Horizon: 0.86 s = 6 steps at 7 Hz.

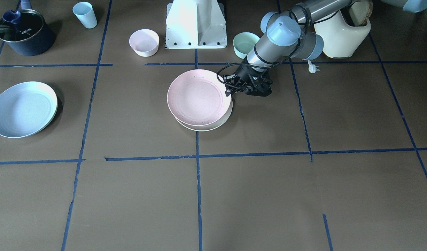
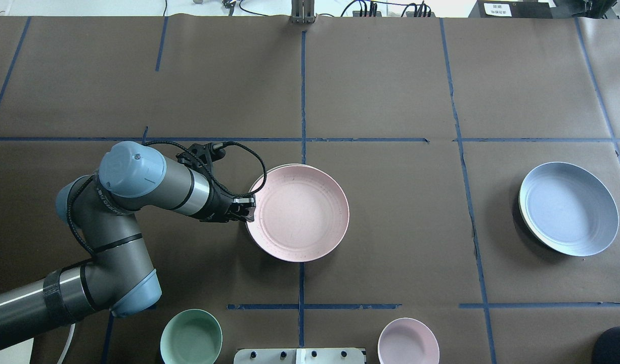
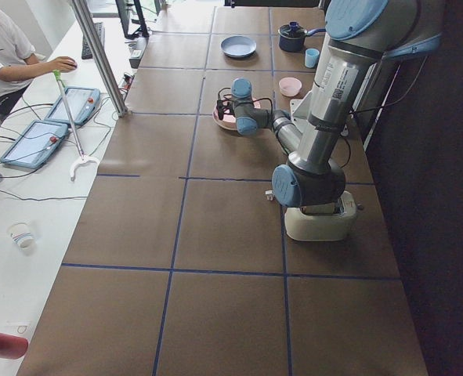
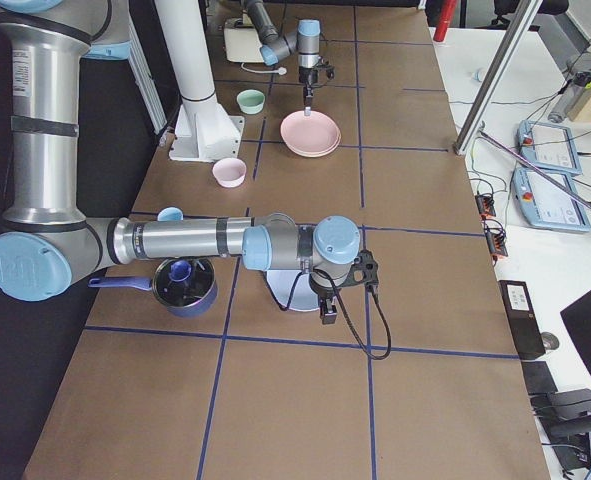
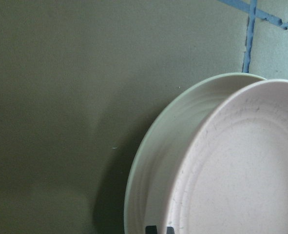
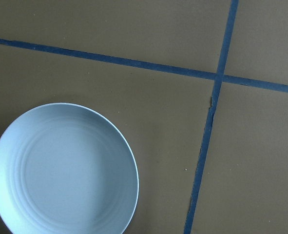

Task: Stack three plates with pink and blue
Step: 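Carry the pink plate with the left gripper onto the cream plate, then release the pink plate with the left gripper while the right gripper reaches the blue plate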

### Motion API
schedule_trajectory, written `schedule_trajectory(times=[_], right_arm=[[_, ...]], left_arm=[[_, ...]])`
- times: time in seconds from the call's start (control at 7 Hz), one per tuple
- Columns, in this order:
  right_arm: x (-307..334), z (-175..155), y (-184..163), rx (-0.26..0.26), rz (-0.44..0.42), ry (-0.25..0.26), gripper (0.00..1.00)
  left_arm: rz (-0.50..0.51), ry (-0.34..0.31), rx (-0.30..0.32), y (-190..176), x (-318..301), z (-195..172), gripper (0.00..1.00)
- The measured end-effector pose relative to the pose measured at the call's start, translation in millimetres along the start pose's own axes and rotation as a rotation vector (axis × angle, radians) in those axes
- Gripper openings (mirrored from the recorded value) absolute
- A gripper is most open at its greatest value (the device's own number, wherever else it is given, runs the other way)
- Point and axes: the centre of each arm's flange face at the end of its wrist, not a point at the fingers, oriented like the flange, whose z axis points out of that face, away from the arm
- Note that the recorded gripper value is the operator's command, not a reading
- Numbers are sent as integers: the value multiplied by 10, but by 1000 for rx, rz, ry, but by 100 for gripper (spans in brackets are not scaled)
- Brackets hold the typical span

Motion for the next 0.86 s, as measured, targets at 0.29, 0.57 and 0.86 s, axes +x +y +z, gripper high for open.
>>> schedule_trajectory(times=[0.29,0.57,0.86], right_arm=[[2,61,-11,-6,-7,-4,100],[57,249,-23,-7,3,-41,100],[31,560,-56,-1,44,-58,100]], left_arm=[[11,22,29,-8,73,-89,100],[24,91,89,-93,258,-519,100],[23,120,122,-162,271,-801,100]])
